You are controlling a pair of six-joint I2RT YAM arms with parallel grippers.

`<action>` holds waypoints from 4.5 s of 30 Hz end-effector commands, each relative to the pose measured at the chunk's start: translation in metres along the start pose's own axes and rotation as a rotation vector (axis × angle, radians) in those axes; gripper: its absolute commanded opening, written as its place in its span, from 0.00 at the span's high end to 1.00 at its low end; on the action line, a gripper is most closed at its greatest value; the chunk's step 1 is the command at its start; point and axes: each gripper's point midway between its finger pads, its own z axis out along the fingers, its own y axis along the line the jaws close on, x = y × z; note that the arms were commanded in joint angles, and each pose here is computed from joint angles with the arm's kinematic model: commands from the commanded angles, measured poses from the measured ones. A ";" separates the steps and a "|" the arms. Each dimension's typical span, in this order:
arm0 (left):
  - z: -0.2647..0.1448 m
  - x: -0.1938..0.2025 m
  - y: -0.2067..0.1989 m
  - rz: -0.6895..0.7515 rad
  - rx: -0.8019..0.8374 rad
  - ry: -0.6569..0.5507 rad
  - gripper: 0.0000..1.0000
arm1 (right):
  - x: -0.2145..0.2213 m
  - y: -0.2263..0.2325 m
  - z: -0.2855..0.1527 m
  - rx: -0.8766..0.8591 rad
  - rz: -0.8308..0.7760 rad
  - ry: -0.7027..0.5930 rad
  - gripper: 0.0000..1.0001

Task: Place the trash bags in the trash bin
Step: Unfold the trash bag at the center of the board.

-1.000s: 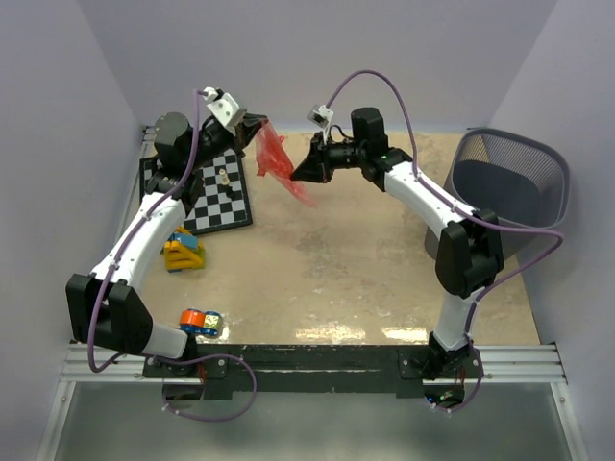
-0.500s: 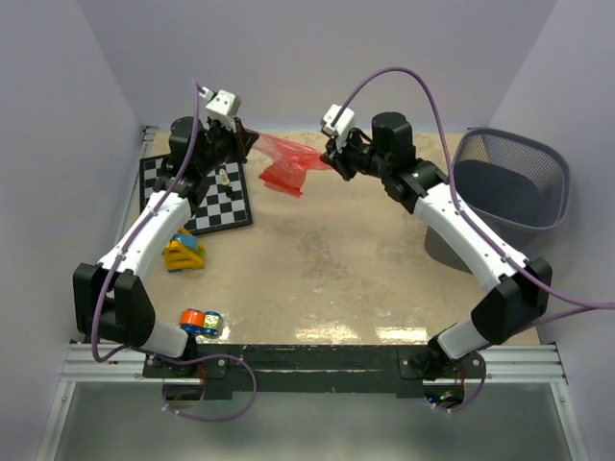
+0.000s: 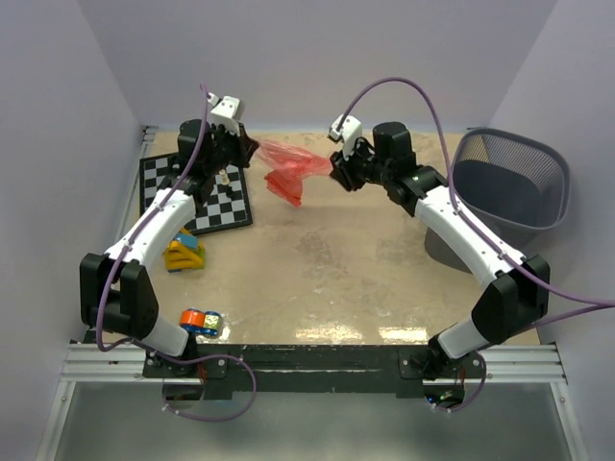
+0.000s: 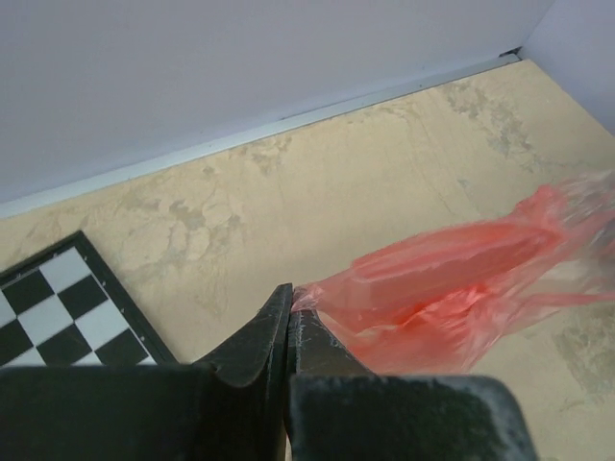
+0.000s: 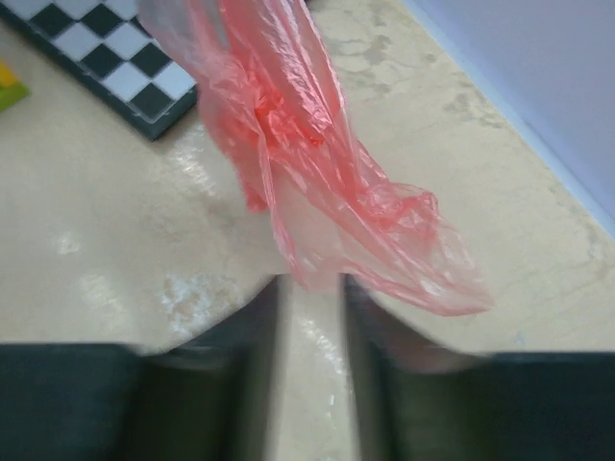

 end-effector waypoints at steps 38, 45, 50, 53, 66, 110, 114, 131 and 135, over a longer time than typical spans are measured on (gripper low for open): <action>-0.059 -0.105 -0.085 0.499 0.359 -0.375 1.00 | -0.049 0.085 0.004 -0.801 0.047 -0.194 0.28; -0.063 -0.114 -0.091 0.486 0.370 -0.401 1.00 | -0.049 0.070 0.022 -0.701 0.062 -0.184 0.35; -0.065 -0.118 -0.092 0.496 0.370 -0.411 1.00 | -0.045 0.064 0.030 -0.676 0.086 -0.170 0.37; -0.065 -0.120 -0.091 0.496 0.364 -0.415 1.00 | -0.043 0.065 0.030 -0.688 0.095 -0.170 0.47; -0.065 -0.127 -0.088 0.479 0.334 -0.433 1.00 | -0.035 0.075 0.026 -0.749 0.133 -0.169 0.72; -0.045 -0.055 0.045 0.427 -0.322 -0.145 1.00 | 0.026 -0.129 -0.022 0.353 0.551 -0.081 1.00; -0.046 -0.055 0.051 0.421 -0.347 -0.145 1.00 | 0.034 -0.139 -0.029 0.415 0.555 -0.065 1.00; -0.056 -0.063 0.064 0.374 -0.437 -0.174 1.00 | 0.046 -0.165 -0.044 0.583 0.537 -0.024 1.00; -0.056 -0.069 0.058 0.371 -0.409 -0.194 1.00 | 0.024 -0.147 -0.036 0.420 0.456 -0.069 0.98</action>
